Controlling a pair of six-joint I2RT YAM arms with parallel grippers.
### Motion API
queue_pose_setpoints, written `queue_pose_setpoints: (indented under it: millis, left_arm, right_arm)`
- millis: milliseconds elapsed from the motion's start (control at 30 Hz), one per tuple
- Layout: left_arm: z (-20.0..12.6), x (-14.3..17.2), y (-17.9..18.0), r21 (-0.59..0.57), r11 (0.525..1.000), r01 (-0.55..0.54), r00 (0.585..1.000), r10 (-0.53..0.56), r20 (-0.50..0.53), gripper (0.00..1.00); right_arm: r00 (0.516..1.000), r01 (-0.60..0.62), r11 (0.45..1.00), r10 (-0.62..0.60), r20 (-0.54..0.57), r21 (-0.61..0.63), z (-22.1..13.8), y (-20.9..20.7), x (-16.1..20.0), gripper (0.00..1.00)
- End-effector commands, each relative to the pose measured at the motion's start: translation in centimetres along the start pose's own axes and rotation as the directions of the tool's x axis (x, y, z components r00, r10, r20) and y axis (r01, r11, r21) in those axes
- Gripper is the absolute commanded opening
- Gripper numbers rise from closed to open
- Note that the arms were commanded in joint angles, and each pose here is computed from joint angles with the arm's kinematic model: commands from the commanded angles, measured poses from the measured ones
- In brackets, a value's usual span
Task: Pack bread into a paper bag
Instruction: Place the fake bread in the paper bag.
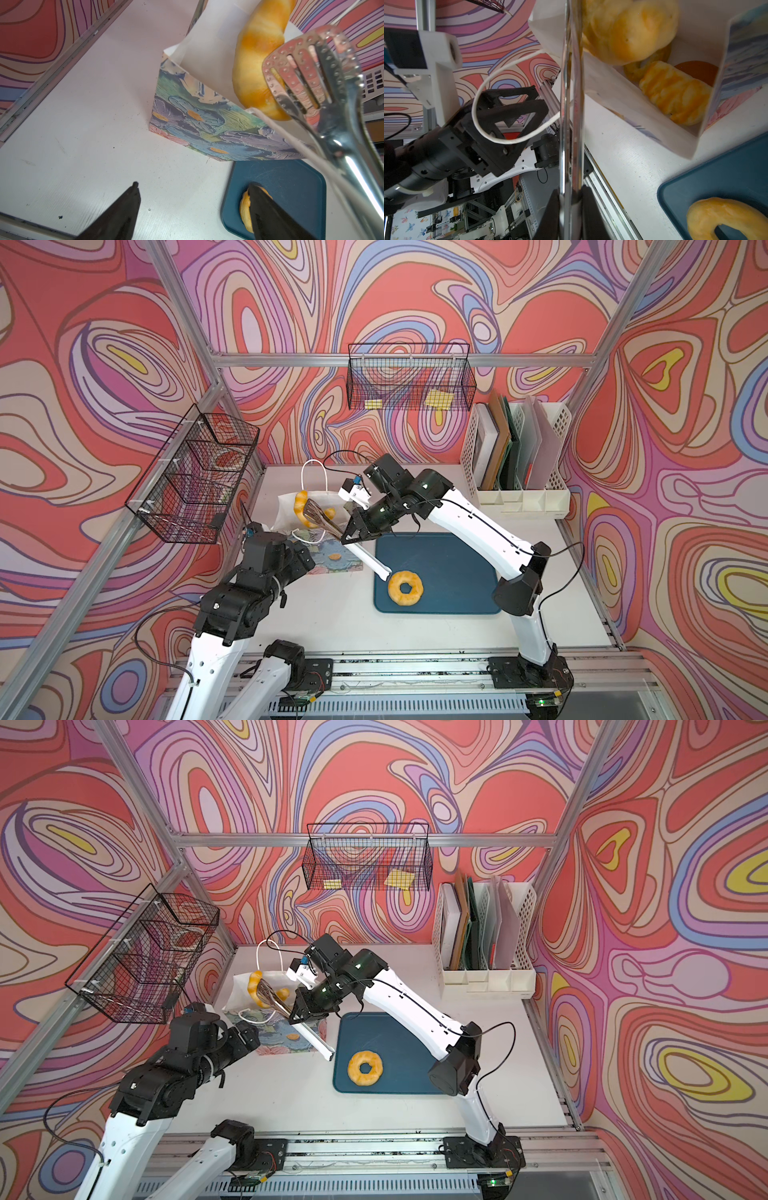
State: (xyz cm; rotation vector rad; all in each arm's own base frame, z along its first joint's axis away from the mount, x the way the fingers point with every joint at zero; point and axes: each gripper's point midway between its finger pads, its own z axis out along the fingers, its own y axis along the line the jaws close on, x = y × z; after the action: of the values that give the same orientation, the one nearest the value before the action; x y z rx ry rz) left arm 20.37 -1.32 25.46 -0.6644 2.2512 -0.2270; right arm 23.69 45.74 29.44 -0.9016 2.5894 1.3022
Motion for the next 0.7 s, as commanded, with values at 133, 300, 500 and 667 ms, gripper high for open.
queue_pose_setpoints:
  millis: [133,300,500,667]
  left_arm:
    - [0.1,-0.2,-0.1,0.006,1.000,-0.008,1.000,0.008,0.010,0.87]
    - [0.1,-0.2,-0.2,0.008,1.000,-0.008,1.000,0.008,0.009,0.87]
    - [0.1,-0.1,0.0,0.005,1.000,-0.007,1.000,0.007,0.010,0.87]
    - [0.2,0.1,0.0,0.006,1.000,-0.005,1.000,0.005,0.006,0.87]
  right_arm:
    - [0.999,0.042,0.999,-0.042,0.018,0.003,0.1,0.1,-0.8,0.20]
    - [0.999,0.044,0.999,-0.044,0.032,-0.001,-0.3,0.3,-1.2,0.22]
    - [0.999,0.032,0.999,-0.032,0.040,0.005,-0.6,-0.1,-1.3,0.24]
    - [0.998,0.026,1.000,-0.026,0.059,0.008,-1.4,-0.3,-1.8,0.25]
